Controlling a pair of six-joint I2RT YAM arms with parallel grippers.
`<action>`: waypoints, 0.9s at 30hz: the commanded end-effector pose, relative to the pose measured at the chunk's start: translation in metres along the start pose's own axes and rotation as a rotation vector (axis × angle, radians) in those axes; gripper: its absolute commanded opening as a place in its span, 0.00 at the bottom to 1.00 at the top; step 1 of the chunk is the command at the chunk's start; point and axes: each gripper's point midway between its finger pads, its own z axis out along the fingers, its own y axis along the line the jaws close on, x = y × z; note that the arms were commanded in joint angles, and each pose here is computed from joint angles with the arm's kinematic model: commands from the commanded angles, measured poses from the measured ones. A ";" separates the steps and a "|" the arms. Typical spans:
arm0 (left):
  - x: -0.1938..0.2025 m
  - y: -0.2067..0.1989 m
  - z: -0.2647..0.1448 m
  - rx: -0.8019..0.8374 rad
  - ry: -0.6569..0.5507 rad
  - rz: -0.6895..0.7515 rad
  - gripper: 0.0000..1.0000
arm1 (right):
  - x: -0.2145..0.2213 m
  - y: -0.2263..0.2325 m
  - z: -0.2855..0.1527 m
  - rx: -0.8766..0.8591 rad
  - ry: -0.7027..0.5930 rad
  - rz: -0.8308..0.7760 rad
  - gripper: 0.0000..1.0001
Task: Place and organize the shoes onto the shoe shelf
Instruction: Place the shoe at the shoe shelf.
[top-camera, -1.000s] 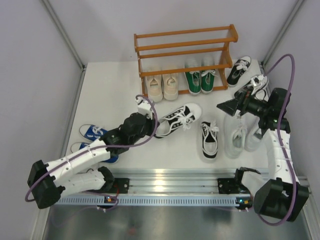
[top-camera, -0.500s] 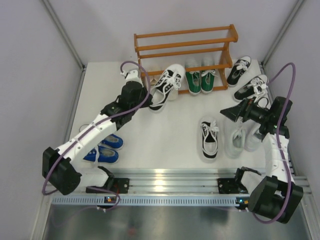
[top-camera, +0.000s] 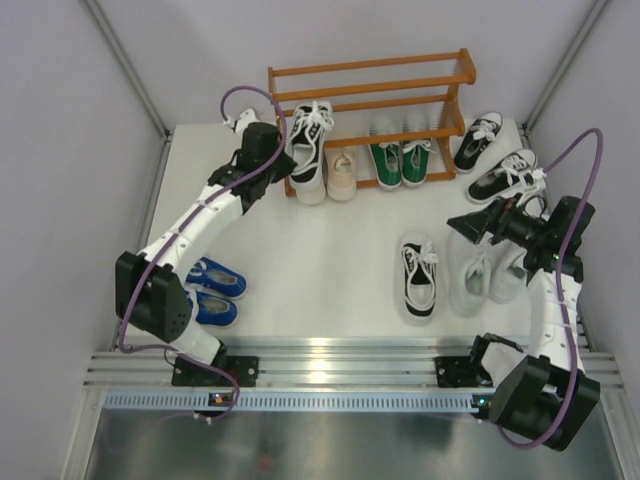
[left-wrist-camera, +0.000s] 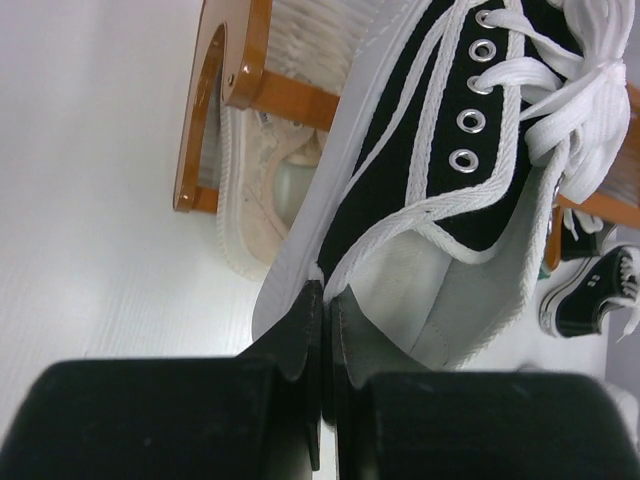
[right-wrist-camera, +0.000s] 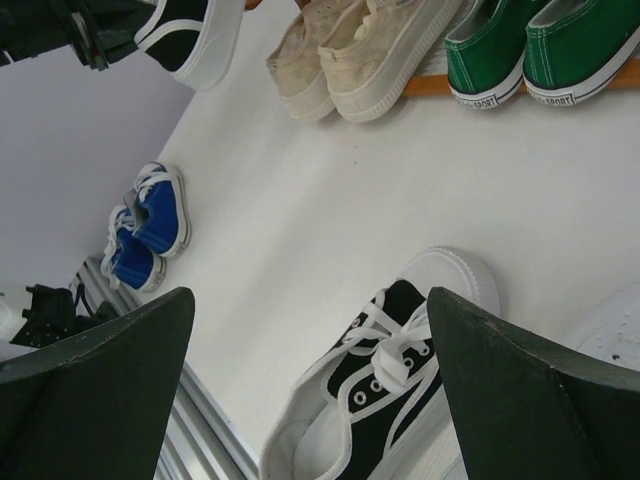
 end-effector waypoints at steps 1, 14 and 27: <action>-0.051 -0.041 -0.005 0.098 -0.127 -0.119 0.00 | -0.010 0.002 -0.004 -0.011 -0.032 -0.081 0.99; -0.075 -0.043 0.032 0.011 -0.188 -0.230 0.00 | -0.012 -0.003 -0.008 0.005 -0.048 -0.066 0.99; -0.086 -0.037 0.052 -0.060 -0.246 -0.256 0.00 | -0.012 -0.004 -0.009 0.005 -0.052 -0.056 0.99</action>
